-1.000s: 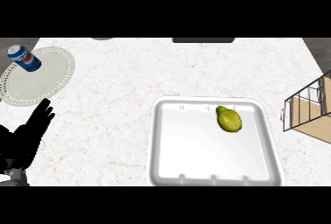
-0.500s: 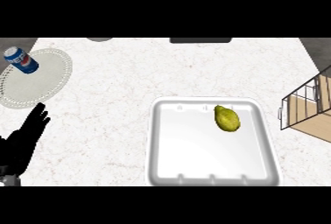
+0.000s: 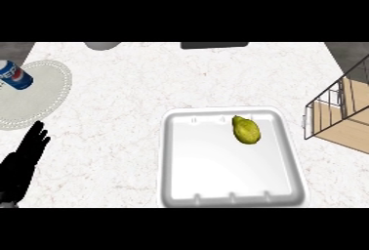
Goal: Pick the eggplant from the tray and place it in the tiered shelf
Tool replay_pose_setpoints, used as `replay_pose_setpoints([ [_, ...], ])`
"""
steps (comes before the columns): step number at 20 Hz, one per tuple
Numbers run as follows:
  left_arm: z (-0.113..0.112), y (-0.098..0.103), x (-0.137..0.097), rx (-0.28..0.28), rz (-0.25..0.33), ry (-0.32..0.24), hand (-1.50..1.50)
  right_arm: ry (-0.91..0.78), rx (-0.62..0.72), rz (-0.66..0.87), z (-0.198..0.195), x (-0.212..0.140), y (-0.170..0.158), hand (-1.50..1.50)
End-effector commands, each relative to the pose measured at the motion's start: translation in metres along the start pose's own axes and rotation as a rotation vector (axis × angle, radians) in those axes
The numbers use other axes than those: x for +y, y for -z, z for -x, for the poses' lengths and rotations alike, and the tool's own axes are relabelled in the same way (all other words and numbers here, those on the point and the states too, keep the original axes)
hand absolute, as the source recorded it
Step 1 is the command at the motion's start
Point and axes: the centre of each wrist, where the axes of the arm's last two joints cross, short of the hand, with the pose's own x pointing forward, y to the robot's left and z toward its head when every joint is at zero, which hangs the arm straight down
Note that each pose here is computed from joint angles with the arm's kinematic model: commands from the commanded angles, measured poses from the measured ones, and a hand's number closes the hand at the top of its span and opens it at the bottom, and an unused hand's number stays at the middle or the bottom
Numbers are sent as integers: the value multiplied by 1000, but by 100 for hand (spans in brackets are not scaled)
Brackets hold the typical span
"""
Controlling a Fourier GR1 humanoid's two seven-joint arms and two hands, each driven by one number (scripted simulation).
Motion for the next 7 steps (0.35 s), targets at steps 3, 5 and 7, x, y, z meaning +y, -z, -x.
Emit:
replay_pose_setpoints([
  [3, 4, -8, 17, 12, -29, -19, 0, -17, 40, -72, 10, -45, -26, -150],
  [5, 6, -10, 8, 33, -54, -10, 0, -28, 31, -71, 7, -53, -33, -150],
  [7, 7, -18, 23, 30, -61, 7, 0, -38, 15, -59, -1, -62, -40, -150],
])
